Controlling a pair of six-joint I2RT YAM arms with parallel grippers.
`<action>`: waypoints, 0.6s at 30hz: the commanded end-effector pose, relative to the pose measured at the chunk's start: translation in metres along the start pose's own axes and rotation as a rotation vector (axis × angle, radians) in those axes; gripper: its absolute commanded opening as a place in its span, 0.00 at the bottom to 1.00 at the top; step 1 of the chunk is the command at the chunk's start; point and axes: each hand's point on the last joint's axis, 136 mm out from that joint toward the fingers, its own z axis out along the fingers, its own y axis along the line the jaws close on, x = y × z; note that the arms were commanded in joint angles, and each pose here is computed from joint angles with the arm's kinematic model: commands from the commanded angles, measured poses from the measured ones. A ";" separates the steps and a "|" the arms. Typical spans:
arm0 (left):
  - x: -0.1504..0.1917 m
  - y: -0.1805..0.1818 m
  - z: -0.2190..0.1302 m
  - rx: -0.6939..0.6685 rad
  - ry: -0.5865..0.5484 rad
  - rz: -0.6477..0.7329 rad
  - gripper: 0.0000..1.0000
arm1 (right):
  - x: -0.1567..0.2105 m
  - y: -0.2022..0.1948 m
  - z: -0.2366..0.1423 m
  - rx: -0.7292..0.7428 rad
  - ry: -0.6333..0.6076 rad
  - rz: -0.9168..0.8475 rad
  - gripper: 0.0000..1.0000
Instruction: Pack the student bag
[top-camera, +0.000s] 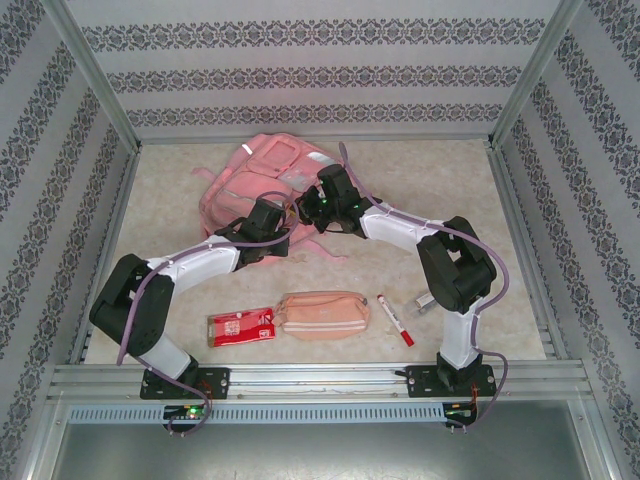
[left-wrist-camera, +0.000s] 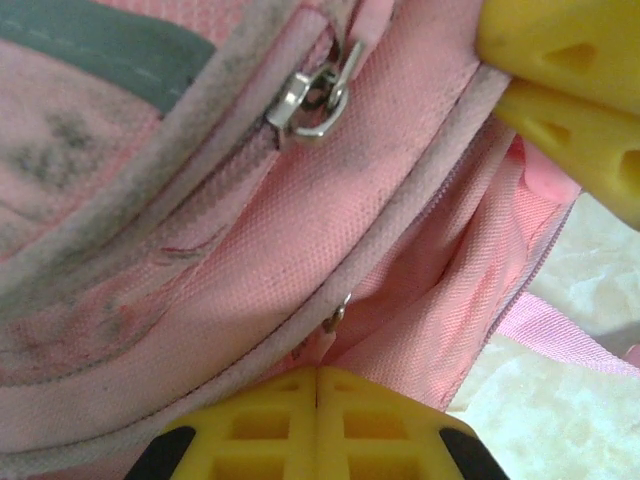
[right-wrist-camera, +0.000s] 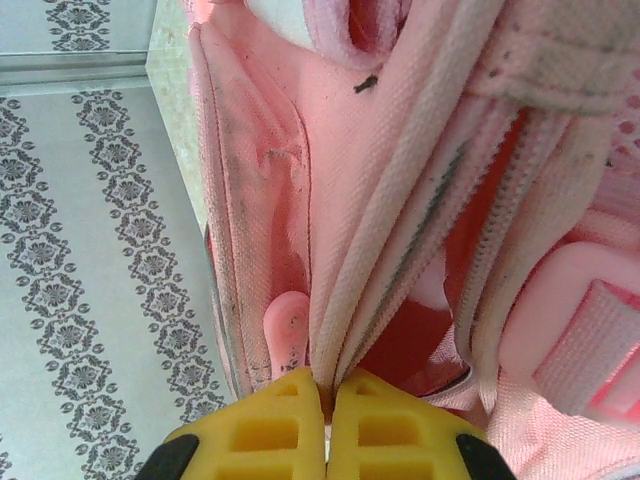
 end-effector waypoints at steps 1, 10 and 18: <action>-0.023 -0.002 -0.004 -0.013 -0.098 0.044 0.00 | 0.018 0.062 -0.028 -0.163 0.025 -0.087 0.00; -0.023 -0.008 -0.042 0.080 -0.147 -0.005 0.00 | 0.007 0.021 -0.029 -0.081 0.008 -0.052 0.00; 0.004 0.000 -0.039 0.074 -0.054 0.037 0.00 | -0.006 0.021 -0.031 -0.095 -0.021 -0.020 0.00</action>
